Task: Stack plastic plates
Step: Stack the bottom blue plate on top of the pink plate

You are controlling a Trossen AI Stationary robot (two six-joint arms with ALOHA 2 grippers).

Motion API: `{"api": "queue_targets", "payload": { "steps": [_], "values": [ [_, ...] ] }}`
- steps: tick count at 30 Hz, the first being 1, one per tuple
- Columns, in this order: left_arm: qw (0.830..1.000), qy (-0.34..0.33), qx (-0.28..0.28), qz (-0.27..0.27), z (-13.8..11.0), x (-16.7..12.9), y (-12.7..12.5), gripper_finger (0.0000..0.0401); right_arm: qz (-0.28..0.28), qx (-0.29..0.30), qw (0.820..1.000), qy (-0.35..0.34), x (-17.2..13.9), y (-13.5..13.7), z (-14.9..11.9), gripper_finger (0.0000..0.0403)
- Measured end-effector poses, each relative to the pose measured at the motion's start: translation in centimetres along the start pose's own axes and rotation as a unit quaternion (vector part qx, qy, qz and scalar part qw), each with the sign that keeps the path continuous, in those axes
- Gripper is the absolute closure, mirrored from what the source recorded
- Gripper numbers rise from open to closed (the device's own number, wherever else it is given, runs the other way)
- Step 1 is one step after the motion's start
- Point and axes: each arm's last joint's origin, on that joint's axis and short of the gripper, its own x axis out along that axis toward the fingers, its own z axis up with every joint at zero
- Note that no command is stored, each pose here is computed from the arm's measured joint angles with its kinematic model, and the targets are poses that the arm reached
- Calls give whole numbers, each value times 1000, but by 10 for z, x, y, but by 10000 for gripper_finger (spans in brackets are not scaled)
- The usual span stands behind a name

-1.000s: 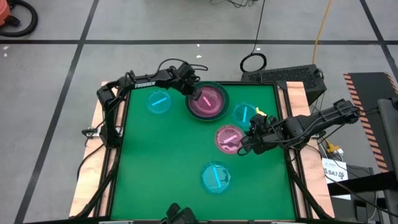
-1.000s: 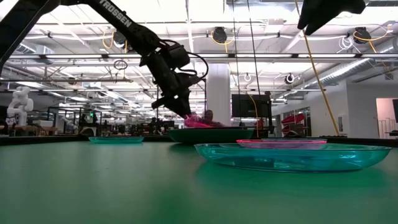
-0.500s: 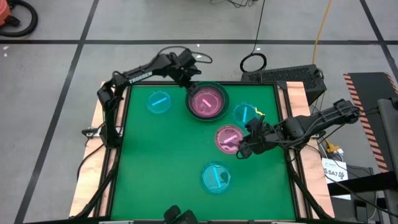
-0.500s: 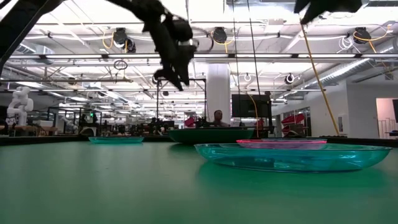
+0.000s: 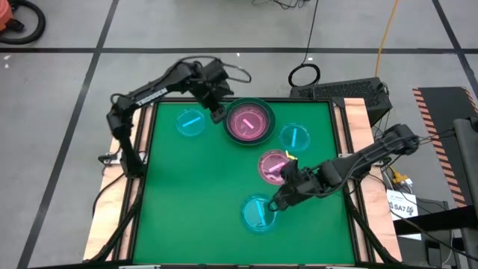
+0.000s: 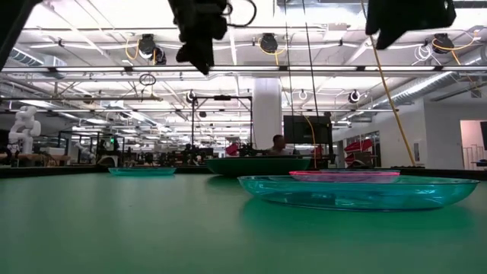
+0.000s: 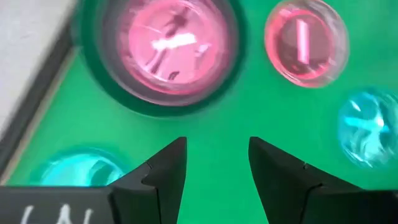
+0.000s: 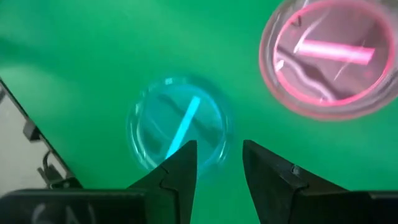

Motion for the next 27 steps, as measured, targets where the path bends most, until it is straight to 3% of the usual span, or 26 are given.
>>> {"api": "queue_targets", "payload": {
  "steps": [10,15,21,27],
  "values": [
    [999,-26,-36,-22,-71,-2,-39,222,96,75,991,59,64,-17,-21,277],
    [998,-20,-50,-12,-108,1,-62,222,128,112,984,56,89,-32,-30,249],
    [998,-4,-55,4,-139,10,-92,222,107,124,985,58,100,-46,-34,199],
    [998,-37,-46,-11,-151,18,-125,222,100,124,985,59,114,-57,-39,193]
  ]
}}
